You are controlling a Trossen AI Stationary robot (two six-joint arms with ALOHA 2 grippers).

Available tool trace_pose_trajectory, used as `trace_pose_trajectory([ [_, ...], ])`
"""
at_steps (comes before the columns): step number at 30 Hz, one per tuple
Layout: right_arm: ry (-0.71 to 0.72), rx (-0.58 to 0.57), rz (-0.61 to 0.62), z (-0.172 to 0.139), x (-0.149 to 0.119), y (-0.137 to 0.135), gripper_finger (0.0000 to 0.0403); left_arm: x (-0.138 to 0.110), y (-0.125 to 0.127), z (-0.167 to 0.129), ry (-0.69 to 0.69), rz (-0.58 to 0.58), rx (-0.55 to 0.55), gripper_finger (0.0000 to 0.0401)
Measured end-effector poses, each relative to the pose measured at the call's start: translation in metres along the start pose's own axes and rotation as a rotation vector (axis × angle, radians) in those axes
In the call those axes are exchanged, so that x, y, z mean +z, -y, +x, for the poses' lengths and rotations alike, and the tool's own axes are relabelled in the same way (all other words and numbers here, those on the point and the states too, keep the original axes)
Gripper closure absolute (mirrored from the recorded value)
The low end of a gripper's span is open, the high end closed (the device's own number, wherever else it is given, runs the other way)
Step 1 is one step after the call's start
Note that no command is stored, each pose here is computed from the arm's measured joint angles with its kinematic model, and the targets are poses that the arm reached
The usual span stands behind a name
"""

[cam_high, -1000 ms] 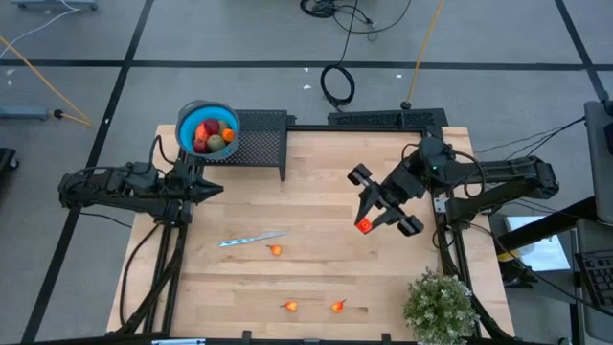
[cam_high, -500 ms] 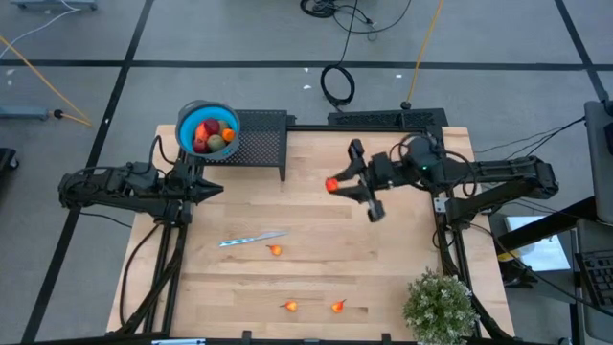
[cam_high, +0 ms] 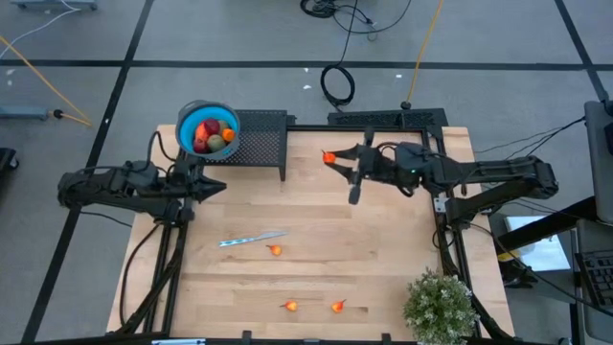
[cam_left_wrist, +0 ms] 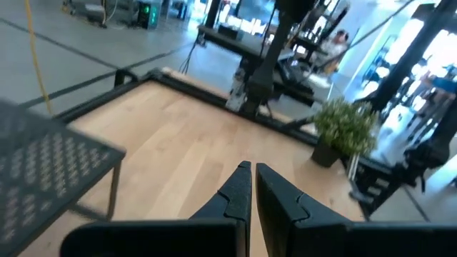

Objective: Pick & Place Fruit
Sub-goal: Put the peach into the blue strainer bowl on the shelf

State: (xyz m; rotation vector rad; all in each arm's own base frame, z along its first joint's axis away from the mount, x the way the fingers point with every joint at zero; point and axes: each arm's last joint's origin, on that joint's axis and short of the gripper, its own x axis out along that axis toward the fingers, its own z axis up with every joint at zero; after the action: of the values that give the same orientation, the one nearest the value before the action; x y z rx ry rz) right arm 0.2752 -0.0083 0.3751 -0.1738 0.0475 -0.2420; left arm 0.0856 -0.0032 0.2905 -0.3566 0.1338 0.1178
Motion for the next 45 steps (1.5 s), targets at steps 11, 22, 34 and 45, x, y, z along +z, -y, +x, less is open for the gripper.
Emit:
trace_pose_trajectory([
  [11,-0.096,-0.091,-0.108,0.008,-0.035,-0.005,0.0314,0.012,0.019,0.066,0.087,0.044,-0.029,0.0382],
  [22,-0.06,-0.056,0.032,0.006,-0.068,-0.011,0.0314,0.011,0.031,0.122,0.231,0.097,-0.079,0.0382],
  [34,-0.023,0.209,0.239,0.002,-0.086,-0.022,0.0314,0.035,0.053,0.18,0.191,0.263,-0.032,0.038],
  [45,-0.026,0.437,0.289,-0.001,-0.086,-0.028,0.0314,0.049,0.066,0.214,0.114,0.299,-0.018,0.0278],
])
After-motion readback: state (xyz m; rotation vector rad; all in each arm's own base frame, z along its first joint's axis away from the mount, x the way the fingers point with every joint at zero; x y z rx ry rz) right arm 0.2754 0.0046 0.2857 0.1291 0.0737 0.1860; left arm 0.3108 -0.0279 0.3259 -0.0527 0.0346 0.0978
